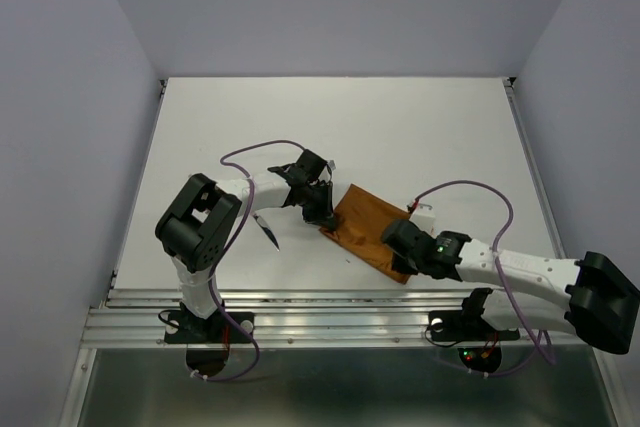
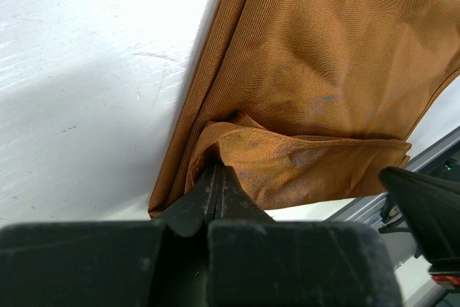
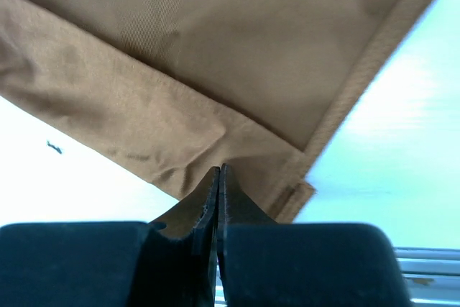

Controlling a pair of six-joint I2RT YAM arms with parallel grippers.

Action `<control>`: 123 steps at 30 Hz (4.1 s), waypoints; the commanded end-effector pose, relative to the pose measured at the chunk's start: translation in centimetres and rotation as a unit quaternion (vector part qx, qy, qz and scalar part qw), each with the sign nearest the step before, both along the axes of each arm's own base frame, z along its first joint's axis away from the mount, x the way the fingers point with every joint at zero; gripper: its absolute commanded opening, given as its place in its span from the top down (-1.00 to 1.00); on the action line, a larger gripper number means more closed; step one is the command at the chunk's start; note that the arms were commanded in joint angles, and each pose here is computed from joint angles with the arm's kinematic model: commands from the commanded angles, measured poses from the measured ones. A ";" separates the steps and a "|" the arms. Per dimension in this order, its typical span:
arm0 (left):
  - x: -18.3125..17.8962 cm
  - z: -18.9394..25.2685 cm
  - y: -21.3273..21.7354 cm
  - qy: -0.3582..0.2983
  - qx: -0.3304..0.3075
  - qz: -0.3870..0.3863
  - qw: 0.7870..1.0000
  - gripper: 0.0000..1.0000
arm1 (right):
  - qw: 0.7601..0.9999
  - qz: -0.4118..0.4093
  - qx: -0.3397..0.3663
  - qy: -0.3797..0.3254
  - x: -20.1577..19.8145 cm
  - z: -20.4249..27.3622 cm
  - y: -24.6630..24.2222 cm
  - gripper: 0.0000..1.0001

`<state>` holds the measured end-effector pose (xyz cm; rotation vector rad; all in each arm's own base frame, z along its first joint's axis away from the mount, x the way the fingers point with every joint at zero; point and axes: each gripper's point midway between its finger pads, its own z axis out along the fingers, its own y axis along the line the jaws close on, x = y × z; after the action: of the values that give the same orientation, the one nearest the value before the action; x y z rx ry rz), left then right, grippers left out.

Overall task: Fold the napkin into a case and place the utensils inside
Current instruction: Smooth out the 2/3-rectangle-folded napkin at the center of the board, then pick up the 2/3-rectangle-folded napkin at the center of the board.

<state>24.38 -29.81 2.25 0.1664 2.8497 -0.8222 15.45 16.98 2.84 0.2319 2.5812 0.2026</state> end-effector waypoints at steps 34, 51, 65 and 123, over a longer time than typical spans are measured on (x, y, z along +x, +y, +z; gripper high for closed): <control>2.7 7.1 1.3 -0.121 0.006 0.037 0.992 1.00 | 0.998 -0.040 -0.011 0.041 0.0 -1.6 -0.8 0.99; 2.4 5.0 2.7 -0.115 0.041 0.049 0.991 1.00 | 0.999 -0.037 -0.004 0.036 0.2 -1.3 -0.6 0.99; 4.2 2.0 -0.1 -0.090 0.033 0.021 0.995 1.00 | 0.998 -0.036 0.010 0.045 -0.3 -1.6 -0.3 0.99; 6.5 5.7 -1.4 -0.129 0.021 0.015 0.991 1.00 | 0.979 0.182 0.087 0.009 17.8 0.7 3.6 -0.39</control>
<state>30.95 -31.48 4.31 0.2345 2.7014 -0.6526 32.70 19.58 3.41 -0.1216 2.6540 0.4919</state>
